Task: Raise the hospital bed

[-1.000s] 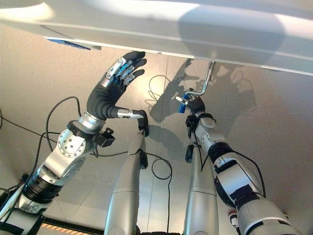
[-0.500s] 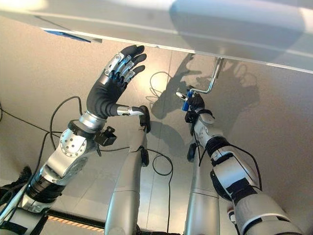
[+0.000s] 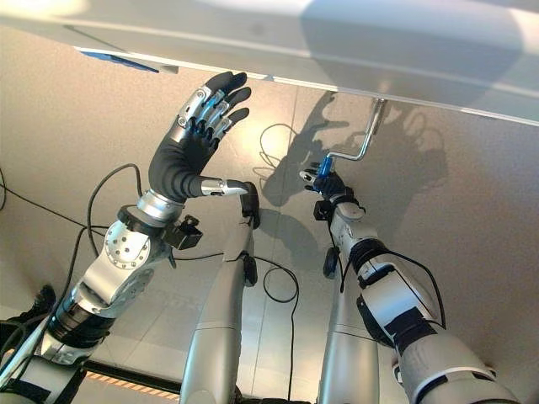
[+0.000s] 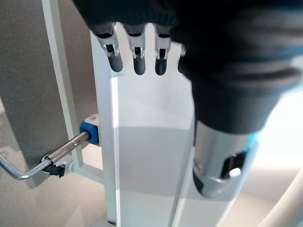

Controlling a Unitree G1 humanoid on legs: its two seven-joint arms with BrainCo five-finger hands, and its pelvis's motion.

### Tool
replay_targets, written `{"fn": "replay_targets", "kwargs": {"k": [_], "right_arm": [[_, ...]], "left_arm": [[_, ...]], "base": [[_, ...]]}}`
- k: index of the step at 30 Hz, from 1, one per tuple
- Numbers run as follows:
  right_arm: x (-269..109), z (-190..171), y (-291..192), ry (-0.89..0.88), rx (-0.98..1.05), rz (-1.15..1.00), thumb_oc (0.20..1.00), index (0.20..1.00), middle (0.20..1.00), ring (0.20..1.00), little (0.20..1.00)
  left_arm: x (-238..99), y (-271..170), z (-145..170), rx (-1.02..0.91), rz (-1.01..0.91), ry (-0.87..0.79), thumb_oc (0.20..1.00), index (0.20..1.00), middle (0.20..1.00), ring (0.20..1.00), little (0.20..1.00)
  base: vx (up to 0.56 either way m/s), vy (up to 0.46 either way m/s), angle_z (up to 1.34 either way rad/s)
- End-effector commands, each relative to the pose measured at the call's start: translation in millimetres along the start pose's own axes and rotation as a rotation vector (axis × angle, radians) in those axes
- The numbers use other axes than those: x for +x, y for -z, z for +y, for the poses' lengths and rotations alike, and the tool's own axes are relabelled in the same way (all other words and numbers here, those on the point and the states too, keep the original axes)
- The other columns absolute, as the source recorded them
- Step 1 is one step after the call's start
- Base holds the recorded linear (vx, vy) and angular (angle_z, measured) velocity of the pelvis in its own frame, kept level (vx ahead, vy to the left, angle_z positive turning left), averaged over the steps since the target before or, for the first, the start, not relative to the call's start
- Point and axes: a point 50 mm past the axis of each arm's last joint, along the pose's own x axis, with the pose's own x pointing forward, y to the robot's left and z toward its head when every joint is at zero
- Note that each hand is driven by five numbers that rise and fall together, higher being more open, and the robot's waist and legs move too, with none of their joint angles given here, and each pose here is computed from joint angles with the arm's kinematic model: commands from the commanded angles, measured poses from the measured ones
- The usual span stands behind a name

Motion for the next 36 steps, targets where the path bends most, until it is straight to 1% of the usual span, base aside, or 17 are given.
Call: {"fn": "replay_targets", "kwargs": {"k": [1,12,16,20,26,32,36], "right_arm": [[2,27,1,-0.091,-0.040,0.002,0.200,0.200,0.200,0.200,0.200],[3,32,-9,-0.102,-0.025,-0.041,0.200,0.200,0.200,0.200,0.200],[4,30,-17,-0.084,0.076,-0.073,0.200,0.200,0.200,0.200,0.200],[6,28,-28,-0.072,0.113,-0.104,0.200,0.200,0.200,0.200,0.200],[8,21,-50,-0.028,0.244,-0.171,0.200,0.200,0.200,0.200,0.200],[8,21,-76,-0.039,0.266,-0.248,0.200,0.200,0.200,0.200,0.200],[8,20,-80,-0.037,0.242,-0.259,0.200,0.200,0.200,0.200,0.200]], "left_arm": [[4,-39,-9,0.005,-0.218,0.027,1.000,1.000,1.000,1.000,1.000],[2,-40,-8,0.004,-0.221,0.015,1.000,1.000,1.000,1.000,1.000],[2,-39,-9,0.000,-0.220,0.016,1.000,1.000,1.000,1.000,1.000],[1,-39,-8,0.001,-0.215,0.018,1.000,1.000,1.000,1.000,1.000],[0,-36,-9,-0.021,-0.201,0.022,1.000,1.000,1.000,1.000,1.000],[0,-35,-11,-0.020,-0.195,0.031,1.000,1.000,1.000,1.000,1.000],[0,-35,-11,-0.019,-0.194,0.030,1.000,1.000,1.000,1.000,1.000]], "base": [[0.00,0.000,0.00],[0.00,0.000,0.00],[0.00,0.000,0.00],[0.00,0.000,0.00],[0.00,-0.006,0.00],[0.00,0.000,0.00],[0.00,0.000,0.00]]}}
